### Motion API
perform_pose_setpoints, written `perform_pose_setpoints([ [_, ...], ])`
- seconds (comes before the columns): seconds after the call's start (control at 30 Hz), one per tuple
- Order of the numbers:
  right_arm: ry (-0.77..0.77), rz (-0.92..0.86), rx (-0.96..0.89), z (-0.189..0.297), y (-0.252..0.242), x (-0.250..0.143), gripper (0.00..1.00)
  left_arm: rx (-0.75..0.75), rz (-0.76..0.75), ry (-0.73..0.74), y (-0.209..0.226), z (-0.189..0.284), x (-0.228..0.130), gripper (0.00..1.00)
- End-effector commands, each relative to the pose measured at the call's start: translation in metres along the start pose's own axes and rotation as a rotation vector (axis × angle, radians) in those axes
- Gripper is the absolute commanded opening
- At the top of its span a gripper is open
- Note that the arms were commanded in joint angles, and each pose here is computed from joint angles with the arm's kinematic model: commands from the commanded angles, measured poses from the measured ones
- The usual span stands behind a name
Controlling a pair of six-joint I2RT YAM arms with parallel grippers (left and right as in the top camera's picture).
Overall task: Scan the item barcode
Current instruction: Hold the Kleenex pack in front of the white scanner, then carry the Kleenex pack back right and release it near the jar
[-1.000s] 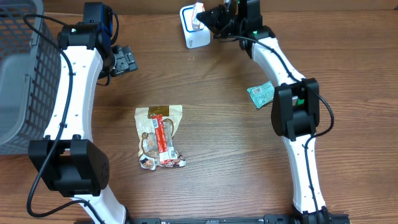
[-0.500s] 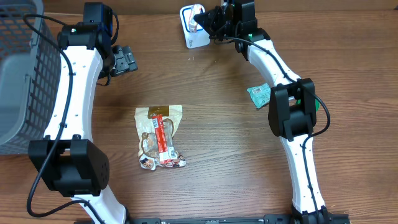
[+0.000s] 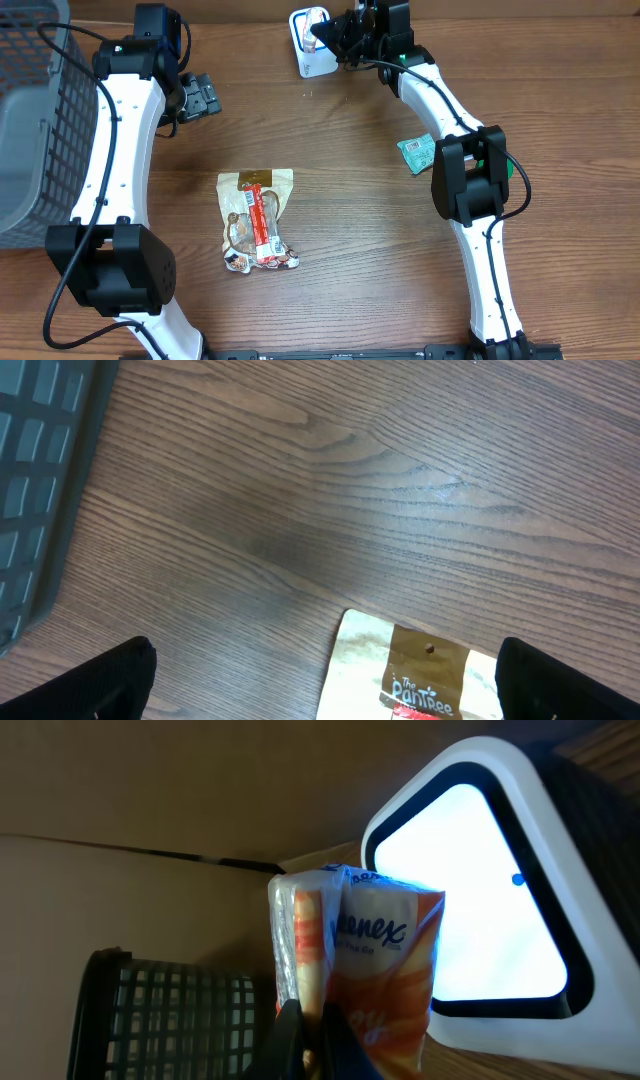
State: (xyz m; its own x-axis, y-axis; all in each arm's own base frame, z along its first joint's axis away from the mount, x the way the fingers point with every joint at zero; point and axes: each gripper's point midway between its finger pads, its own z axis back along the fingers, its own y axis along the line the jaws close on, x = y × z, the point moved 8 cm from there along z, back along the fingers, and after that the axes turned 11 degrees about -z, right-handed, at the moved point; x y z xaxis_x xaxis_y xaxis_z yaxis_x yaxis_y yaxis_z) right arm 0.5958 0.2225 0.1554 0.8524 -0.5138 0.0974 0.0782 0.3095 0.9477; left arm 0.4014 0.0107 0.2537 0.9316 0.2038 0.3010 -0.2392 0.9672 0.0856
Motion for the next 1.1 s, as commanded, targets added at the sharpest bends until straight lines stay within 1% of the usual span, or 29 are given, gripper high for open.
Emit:
perform_pose_setpoints([
  [0.0,0.047,0.044,0.067,0.002,0.013,-0.002,0.04,0.010,-0.008,-0.015,0.002,0.004,0.002,1.00],
  [0.07,0.073,0.076,0.125,0.005,0.021,0.000,0.04,0.010,-0.008,-0.015,0.002,0.004,0.002,1.00],
  [0.17,0.097,0.071,0.177,0.011,0.031,0.003,0.04,0.010,-0.008,-0.015,0.002,0.004,0.002,1.00],
  [0.33,0.121,0.070,0.205,0.028,0.053,0.006,0.04,0.010,-0.009,-0.015,0.002,0.004,0.002,0.99],
  [0.47,0.097,0.124,0.196,0.055,0.095,0.002,0.04,0.010,-0.008,-0.015,0.002,0.004,0.002,1.00],
  [0.57,0.098,0.183,0.164,0.088,0.135,-0.011,0.04,0.010,-0.008,-0.015,0.002,0.004,0.002,1.00],
  [0.7,0.135,0.270,0.077,0.140,0.175,-0.043,0.04,0.010,-0.008,-0.015,0.002,0.004,0.002,1.00],
  [0.8,0.191,0.308,-0.015,0.185,0.189,-0.073,0.04,0.010,-0.008,-0.015,0.002,0.004,0.002,0.99],
  [0.93,0.250,0.372,-0.151,0.238,0.190,-0.106,0.04,0.010,-0.008,-0.015,0.002,0.004,0.002,0.99],
  [1.07,0.254,0.348,-0.437,0.277,0.165,-0.124,0.04,0.010,-0.008,-0.015,0.002,0.004,0.002,1.00],
])
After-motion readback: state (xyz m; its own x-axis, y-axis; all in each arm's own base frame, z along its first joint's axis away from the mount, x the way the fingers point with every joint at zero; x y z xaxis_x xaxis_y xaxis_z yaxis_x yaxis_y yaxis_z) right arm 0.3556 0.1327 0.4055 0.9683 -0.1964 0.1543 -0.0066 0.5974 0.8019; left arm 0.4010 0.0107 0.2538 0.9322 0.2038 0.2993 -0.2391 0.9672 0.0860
